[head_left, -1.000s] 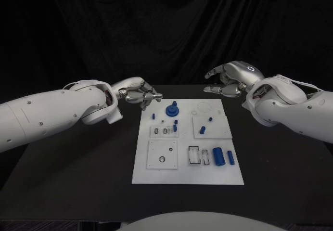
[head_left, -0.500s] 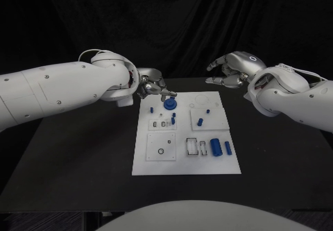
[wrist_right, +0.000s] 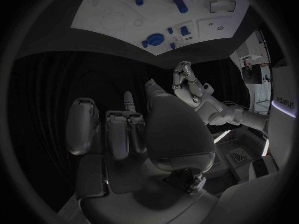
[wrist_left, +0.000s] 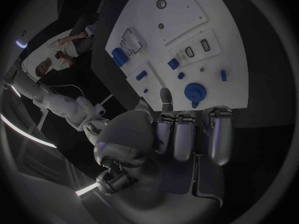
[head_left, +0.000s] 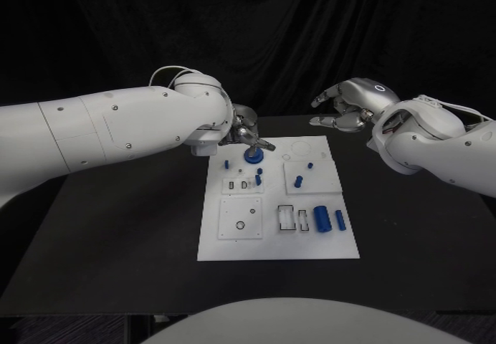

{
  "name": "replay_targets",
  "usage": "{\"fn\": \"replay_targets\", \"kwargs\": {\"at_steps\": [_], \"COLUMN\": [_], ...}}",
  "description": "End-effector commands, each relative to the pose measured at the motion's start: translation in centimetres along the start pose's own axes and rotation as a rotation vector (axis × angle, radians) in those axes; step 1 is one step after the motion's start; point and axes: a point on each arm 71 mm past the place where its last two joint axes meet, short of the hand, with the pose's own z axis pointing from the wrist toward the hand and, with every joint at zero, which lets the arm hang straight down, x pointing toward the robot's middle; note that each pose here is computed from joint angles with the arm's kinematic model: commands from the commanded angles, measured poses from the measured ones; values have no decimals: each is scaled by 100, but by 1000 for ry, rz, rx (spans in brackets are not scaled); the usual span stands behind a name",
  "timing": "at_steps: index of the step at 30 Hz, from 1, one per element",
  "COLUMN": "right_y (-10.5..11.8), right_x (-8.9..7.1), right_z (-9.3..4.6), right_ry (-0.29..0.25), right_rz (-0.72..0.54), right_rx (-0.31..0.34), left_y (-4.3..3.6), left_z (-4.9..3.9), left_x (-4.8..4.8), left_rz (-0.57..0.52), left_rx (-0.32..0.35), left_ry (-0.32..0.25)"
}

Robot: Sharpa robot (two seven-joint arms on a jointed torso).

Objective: Assemble the parts on the task board

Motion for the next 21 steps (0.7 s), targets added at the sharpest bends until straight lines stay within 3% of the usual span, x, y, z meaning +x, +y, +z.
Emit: {"fn": "replay_targets", "kwargs": {"at_steps": [1, 10, 21], "right_y": [-6, -31, -28], "right_x": [16, 7, 11], "right_z": [-3, -17, -14], "right_ry": [10, 6, 2], "right_rz": [-1, -1, -1], "right_rx": [17, 23, 20], "left_y": [23, 39, 54], "left_z": [25, 98, 221], "left_x": [19, 103, 297], "left_rz": [12, -17, -54], "left_rx": [-84, -124, -115], "left_ry": [14, -5, -2]}}
